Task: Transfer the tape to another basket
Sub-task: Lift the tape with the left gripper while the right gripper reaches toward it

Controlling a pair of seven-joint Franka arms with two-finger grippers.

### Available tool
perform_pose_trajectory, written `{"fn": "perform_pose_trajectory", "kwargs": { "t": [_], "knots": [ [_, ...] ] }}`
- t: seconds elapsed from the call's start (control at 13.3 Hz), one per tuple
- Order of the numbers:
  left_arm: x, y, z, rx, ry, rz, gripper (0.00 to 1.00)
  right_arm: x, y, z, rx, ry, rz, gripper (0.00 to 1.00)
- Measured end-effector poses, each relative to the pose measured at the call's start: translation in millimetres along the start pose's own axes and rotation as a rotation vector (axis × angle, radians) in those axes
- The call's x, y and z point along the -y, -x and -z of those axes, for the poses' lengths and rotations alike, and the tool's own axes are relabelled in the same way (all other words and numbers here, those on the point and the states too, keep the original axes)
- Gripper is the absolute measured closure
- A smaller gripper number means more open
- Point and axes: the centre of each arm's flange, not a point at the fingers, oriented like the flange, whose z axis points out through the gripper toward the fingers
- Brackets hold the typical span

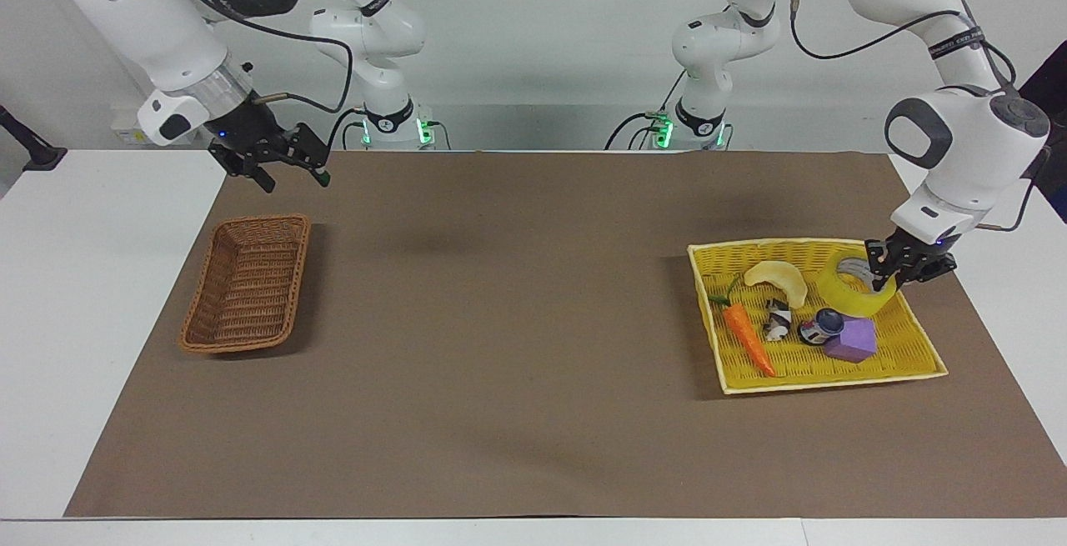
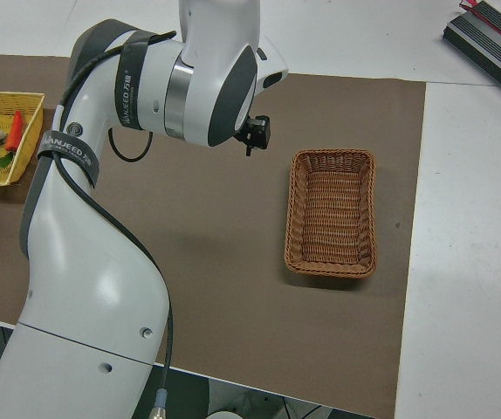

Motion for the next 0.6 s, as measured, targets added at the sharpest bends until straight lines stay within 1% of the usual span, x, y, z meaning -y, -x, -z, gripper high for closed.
{"fn": "perform_pose_trajectory", "kwargs": {
  "t": [0.08, 0.23, 0.45, 0.6],
  "knots": [
    [-17.3, -7.5, 12.6, -0.017, 0.02, 0.01, 0.79, 6.8, -0.6, -13.3, 0.003, -0.047, 0.016, 0.0],
    [-53.0, -20.7, 26.9, -0.026, 0.049, 0.035, 0.79, 16.8, 0.2, -32.2, 0.018, -0.15, 0.064, 0.0],
    [-115.6, -44.9, 27.3, -0.026, 0.076, 0.091, 0.79, 22.6, -4.0, -54.2, 0.021, -0.307, 0.092, 0.0],
    [-161.9, -61.7, 29.6, -0.052, 0.094, 0.161, 0.79, 25.0, -9.9, -68.0, 0.023, -0.376, 0.077, 0.0]
  ]
}}
